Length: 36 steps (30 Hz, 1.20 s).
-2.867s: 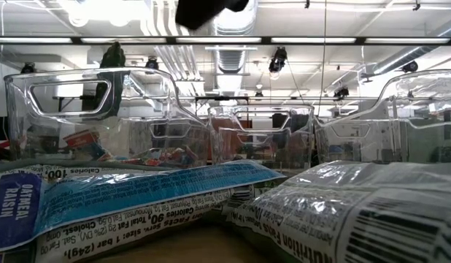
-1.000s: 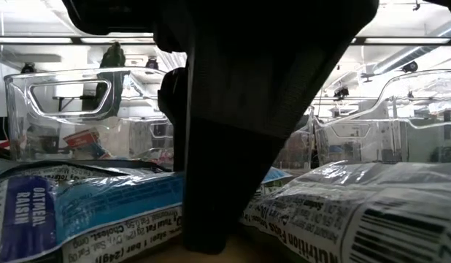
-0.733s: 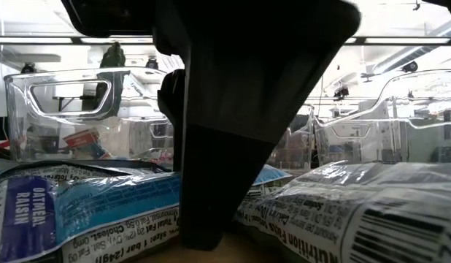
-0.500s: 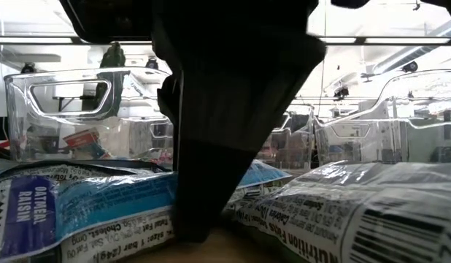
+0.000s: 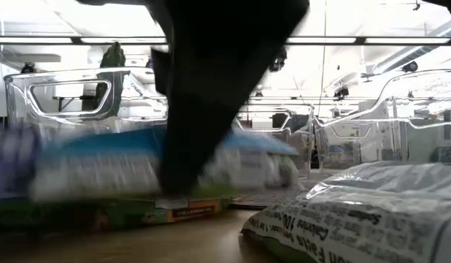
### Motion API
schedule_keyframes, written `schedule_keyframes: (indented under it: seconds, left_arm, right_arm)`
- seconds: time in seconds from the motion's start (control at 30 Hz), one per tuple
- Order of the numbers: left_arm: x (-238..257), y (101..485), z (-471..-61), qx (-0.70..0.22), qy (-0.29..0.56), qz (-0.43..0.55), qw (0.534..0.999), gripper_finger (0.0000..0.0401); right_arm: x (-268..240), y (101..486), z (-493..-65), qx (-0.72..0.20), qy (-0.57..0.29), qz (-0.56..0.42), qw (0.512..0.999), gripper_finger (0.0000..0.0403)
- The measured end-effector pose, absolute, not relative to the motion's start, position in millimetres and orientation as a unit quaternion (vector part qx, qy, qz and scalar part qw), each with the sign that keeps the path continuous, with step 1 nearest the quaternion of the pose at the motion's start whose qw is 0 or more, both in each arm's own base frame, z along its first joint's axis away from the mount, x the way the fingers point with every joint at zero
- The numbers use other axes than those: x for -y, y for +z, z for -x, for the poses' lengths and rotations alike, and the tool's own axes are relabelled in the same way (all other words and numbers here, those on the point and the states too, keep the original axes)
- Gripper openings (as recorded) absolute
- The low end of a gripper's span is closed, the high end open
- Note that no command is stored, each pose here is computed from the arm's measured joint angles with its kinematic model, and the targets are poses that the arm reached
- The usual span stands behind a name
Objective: Pick and place Granola Bars by type
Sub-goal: Put the blue granola bar into the top transparent bin
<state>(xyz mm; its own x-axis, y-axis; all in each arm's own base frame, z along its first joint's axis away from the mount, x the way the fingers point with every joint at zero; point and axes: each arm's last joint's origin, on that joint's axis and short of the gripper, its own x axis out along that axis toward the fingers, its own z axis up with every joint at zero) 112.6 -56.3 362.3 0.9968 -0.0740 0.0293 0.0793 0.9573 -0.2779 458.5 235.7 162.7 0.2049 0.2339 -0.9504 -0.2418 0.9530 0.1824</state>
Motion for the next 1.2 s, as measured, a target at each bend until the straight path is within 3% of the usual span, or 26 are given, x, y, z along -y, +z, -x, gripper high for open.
schedule_keyframes:
  seconds: [0.37, 0.63, 0.93, 1.2]
  left_arm:
    - [56.2, 362.6, -112.5, 0.010, -0.039, 0.141, 0.989, 0.0000]
    - [56.2, 362.8, -112.5, 0.010, -0.039, 0.141, 0.989, 0.0000]
    - [56.2, 362.8, -112.5, 0.010, -0.039, 0.141, 0.989, 0.0000]
    - [56.2, 362.8, -112.5, 0.010, -0.039, 0.147, 0.988, 0.0000]
  right_arm:
    - [-224.2, 209.0, -450.0, -0.612, 0.143, 0.010, 0.778, 0.0065]
    - [-197.7, 265.3, -434.0, -0.596, 0.102, 0.015, 0.797, 0.0065]
    - [-133.6, 345.3, -418.0, -0.507, -0.013, -0.008, 0.862, 0.0065]
    - [-65.1, 379.2, -403.9, -0.494, -0.079, -0.019, 0.866, 0.0065]
